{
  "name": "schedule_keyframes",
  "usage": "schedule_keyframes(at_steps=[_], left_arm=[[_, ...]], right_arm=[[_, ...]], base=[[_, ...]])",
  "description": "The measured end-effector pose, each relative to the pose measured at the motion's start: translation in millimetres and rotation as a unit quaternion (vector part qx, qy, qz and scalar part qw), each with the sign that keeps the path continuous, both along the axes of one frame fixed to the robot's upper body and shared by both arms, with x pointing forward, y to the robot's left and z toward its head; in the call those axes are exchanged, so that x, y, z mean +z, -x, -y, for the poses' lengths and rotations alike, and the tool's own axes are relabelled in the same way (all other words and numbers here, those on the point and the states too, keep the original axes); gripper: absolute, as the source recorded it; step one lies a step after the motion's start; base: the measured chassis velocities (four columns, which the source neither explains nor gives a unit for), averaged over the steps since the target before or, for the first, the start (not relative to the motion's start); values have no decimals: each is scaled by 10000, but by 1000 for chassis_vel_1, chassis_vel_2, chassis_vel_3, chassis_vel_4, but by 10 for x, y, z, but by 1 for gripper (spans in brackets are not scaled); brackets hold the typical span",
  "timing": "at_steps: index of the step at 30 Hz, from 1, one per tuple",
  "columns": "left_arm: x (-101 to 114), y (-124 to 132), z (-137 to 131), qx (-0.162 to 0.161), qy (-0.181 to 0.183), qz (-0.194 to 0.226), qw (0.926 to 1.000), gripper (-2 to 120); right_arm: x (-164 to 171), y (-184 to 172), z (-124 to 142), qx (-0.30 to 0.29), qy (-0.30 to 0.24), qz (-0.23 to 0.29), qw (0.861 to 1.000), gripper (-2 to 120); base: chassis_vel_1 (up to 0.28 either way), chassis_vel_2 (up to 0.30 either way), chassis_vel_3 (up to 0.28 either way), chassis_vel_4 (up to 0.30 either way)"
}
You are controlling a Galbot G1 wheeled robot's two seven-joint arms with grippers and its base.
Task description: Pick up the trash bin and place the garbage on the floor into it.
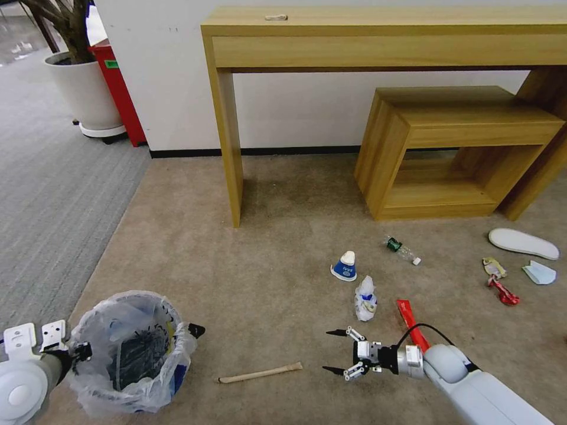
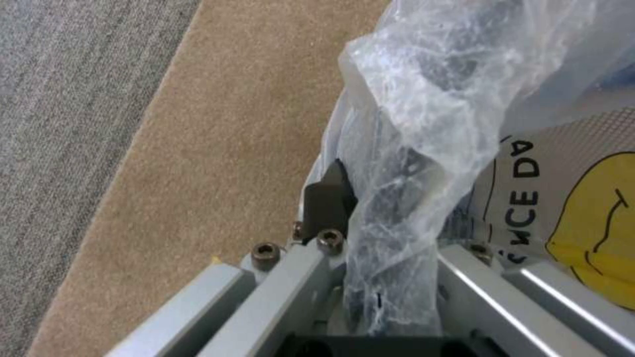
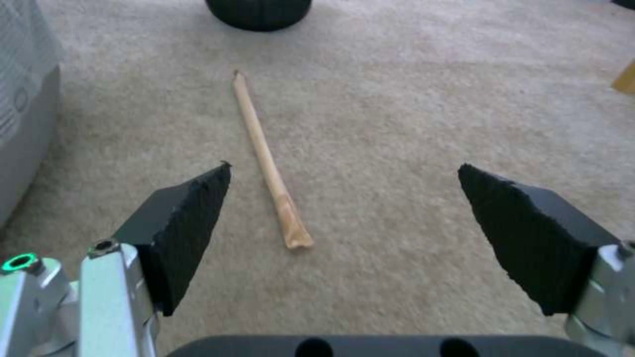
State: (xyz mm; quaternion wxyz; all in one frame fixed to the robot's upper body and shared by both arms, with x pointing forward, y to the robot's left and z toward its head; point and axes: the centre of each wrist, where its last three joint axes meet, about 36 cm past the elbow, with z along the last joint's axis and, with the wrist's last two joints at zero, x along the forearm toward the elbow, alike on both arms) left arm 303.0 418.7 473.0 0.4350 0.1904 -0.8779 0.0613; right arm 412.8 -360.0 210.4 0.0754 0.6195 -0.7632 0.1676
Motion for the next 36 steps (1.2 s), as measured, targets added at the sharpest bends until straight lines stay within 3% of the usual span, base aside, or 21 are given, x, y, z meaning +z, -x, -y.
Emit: schedule_keyframes(at_steps=[21, 36], left_arm=[[-31, -9, -21, 37, 27, -1, 10000, 0], [-43, 3, -23, 66, 37, -1, 10000, 0]], right_arm=[[-459, 241, -623, 277, -321, -450, 9981, 86], [-587, 196, -925, 439, -410, -525, 9968, 82]], base=[[0, 0, 0, 0], [0, 0, 0, 0]])
